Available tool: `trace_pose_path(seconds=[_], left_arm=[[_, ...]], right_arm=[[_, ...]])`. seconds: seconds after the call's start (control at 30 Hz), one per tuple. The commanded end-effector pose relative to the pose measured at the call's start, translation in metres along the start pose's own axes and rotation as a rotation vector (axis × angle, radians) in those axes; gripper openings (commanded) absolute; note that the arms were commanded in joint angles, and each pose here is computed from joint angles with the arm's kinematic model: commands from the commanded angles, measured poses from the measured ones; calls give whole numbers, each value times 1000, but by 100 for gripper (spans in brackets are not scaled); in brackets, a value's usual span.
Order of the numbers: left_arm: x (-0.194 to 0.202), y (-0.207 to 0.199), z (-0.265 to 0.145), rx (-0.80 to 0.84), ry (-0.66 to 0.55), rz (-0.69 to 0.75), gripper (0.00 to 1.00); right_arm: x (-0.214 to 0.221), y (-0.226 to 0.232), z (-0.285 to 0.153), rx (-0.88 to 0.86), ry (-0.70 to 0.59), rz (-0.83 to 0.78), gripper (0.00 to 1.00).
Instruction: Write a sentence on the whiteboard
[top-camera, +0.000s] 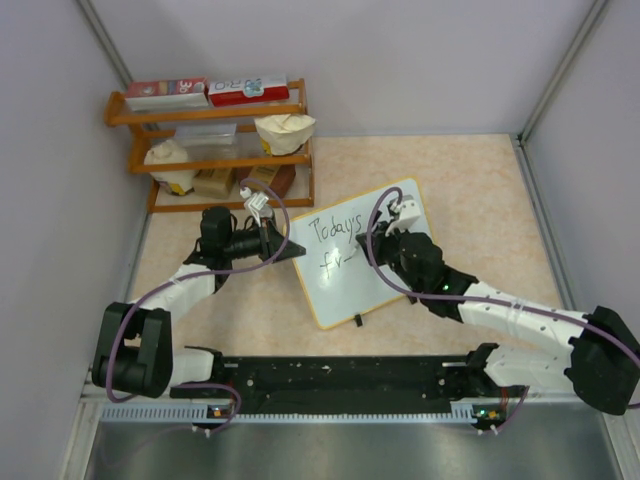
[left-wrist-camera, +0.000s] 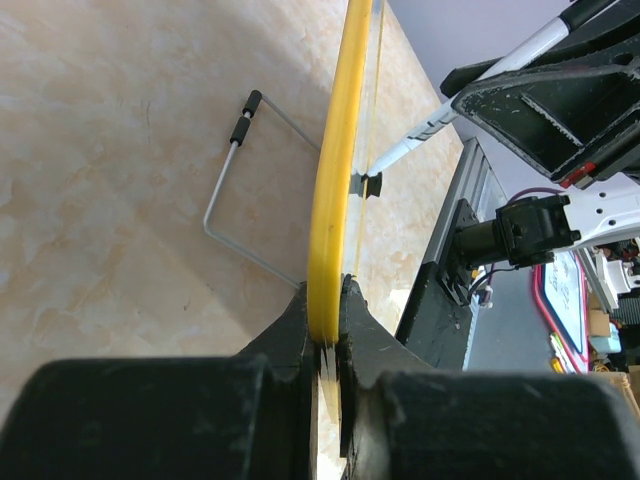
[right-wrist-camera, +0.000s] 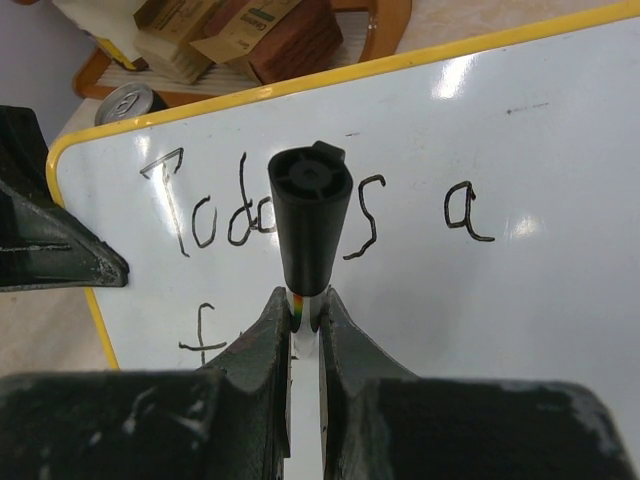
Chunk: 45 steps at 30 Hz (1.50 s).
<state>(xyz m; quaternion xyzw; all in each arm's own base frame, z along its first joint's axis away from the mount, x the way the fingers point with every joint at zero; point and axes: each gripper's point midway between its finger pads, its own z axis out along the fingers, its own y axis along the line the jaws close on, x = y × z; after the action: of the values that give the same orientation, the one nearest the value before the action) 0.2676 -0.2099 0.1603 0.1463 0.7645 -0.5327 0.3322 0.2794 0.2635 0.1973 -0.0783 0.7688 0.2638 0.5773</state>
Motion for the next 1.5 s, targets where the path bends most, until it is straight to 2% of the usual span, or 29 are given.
trace_pose_path(seconds=[0.0, 0.17, 0.5, 0.83, 1.17, 1.47], left_arm=[[14, 24, 1, -77, 23, 96, 0], [15, 24, 1, -79, 24, 95, 0], [14, 24, 1, -77, 23, 96, 0], [14, 23, 1, -77, 23, 95, 0], [14, 22, 1, -77, 22, 97, 0], [15, 23, 1, -79, 23, 96, 0]], right_arm=[[-22, -3, 6, 27, -38, -14, 0], [-28, 10, 6, -29, -38, -7, 0], [8, 8, 6, -58, 41, 13, 0], [26, -7, -1, -6, 80, 15, 0], [5, -19, -2, 77, 26, 7, 0], [-26, -9, -2, 53, -40, 7, 0]])
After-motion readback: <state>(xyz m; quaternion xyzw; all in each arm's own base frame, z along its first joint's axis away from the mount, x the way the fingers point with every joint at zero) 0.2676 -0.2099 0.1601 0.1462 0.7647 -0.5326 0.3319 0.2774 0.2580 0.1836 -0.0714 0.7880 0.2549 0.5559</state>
